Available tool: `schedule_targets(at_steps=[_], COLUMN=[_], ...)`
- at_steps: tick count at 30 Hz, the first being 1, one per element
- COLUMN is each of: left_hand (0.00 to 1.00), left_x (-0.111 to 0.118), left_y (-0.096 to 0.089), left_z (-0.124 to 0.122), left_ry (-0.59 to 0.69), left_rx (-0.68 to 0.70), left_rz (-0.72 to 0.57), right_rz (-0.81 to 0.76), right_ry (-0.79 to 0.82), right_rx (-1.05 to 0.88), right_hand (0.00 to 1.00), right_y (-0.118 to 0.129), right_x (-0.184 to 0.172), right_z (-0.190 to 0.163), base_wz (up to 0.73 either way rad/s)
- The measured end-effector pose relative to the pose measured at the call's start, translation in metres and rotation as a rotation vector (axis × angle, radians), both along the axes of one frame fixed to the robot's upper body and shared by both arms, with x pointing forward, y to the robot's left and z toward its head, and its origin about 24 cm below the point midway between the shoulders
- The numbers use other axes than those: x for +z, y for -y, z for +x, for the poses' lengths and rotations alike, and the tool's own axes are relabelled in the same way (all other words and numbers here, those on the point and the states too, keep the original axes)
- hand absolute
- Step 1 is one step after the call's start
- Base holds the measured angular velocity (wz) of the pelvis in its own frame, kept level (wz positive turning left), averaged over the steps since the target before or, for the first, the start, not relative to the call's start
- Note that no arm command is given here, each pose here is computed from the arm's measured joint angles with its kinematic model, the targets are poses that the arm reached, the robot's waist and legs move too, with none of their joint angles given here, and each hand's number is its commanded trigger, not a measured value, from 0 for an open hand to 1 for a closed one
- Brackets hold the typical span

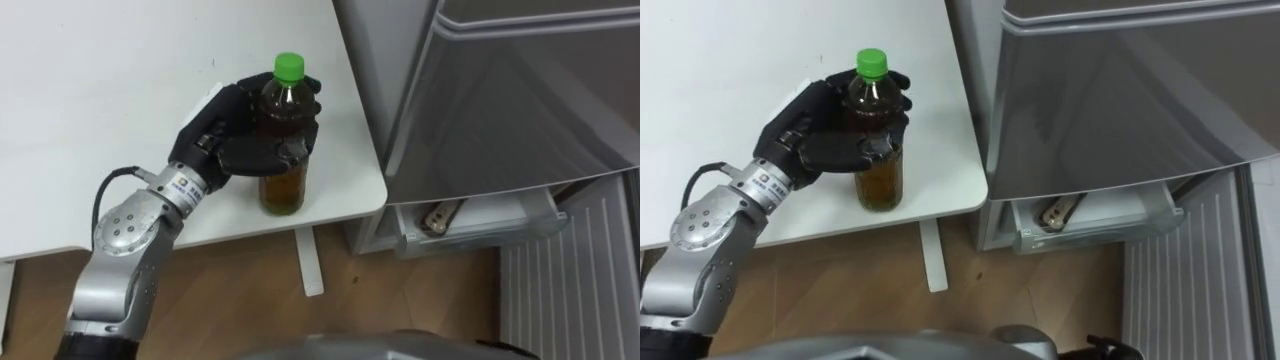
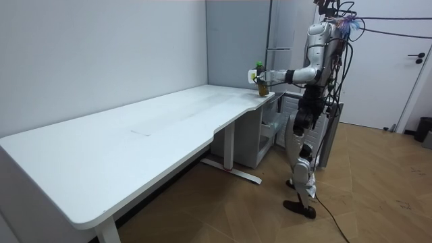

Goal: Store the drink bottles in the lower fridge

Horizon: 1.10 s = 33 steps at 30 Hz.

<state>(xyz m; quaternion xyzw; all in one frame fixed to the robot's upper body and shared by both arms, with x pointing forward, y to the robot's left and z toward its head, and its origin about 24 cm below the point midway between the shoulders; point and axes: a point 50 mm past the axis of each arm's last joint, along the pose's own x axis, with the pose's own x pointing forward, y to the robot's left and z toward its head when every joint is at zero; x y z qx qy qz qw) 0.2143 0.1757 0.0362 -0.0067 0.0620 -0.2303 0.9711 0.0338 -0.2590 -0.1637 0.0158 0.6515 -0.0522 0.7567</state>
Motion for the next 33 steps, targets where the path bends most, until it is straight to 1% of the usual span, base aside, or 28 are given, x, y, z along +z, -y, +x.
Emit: schedule_targets(at_steps=[7, 10, 13, 14, 16, 18, 23, 25, 27, 28, 30, 33], left_hand=[1.00, 1.00, 1.00, 1.00, 1.00, 1.00, 1.00, 1.00, 1.00, 1.00, 1.00, 1.00], left_x=[0.001, 0.002, 0.003, 0.004, 0.005, 0.005, 0.003, 0.002, 0.001, 0.001, -0.001, -0.002], left_y=[-0.002, -0.002, -0.001, 0.000, 0.002, 0.010, 0.026, 0.029, 0.033, 0.034, 0.042, 0.048], left_z=[0.001, 0.001, 0.002, 0.003, 0.005, 0.008, 0.006, 0.005, 0.004, 0.003, 0.001, -0.001], left_ry=[0.005, 0.007, 0.011, 0.017, 0.026, 0.028, 0.026, 0.021, 0.013, 0.010, -0.002, -0.008], left_rx=[-0.013, -0.016, -0.026, -0.031, -0.042, -0.059, -0.107, -0.119, -0.141, -0.148, -0.180, -0.216], left_rz=[0.026, 0.026, 0.025, 0.024, 0.024, 0.002, -0.052, -0.067, -0.072, -0.073, -0.089, -0.106], right_rz=[0.006, 0.003, 0.000, -0.007, -0.016, -0.021, -0.014, 0.009, 0.079, 0.099, 0.175, 0.270], right_ry=[0.017, 0.061, 0.089, 0.104, 0.122, 0.134, 0.178, 0.246, 0.350, 0.371, 0.434, 0.477], right_rx=[0.027, 0.055, 0.133, 0.190, 0.272, 0.356, 0.485, 0.515, 0.559, 0.573, 0.624, 0.703], right_hand=[0.00, 0.00, 0.00, 0.00, 0.00, 0.00, 0.00, 0.00, 0.00, 0.00, 0.00, 0.00], right_y=[0.000, 0.000, 0.001, 0.002, 0.001, -0.001, -0.007, -0.014, -0.035, -0.041, -0.063, -0.086], right_x=[0.001, 0.003, 0.006, 0.008, 0.010, 0.012, 0.018, 0.023, 0.031, 0.032, 0.037, 0.043], right_z=[0.006, 0.017, 0.027, 0.033, 0.042, 0.051, 0.067, 0.079, 0.098, 0.101, 0.110, 0.119], base_wz=[0.00, -0.01, -0.03, -0.11, -0.17, -0.03, -0.02, -0.06, -0.02, 0.04, 0.04, 0.06])
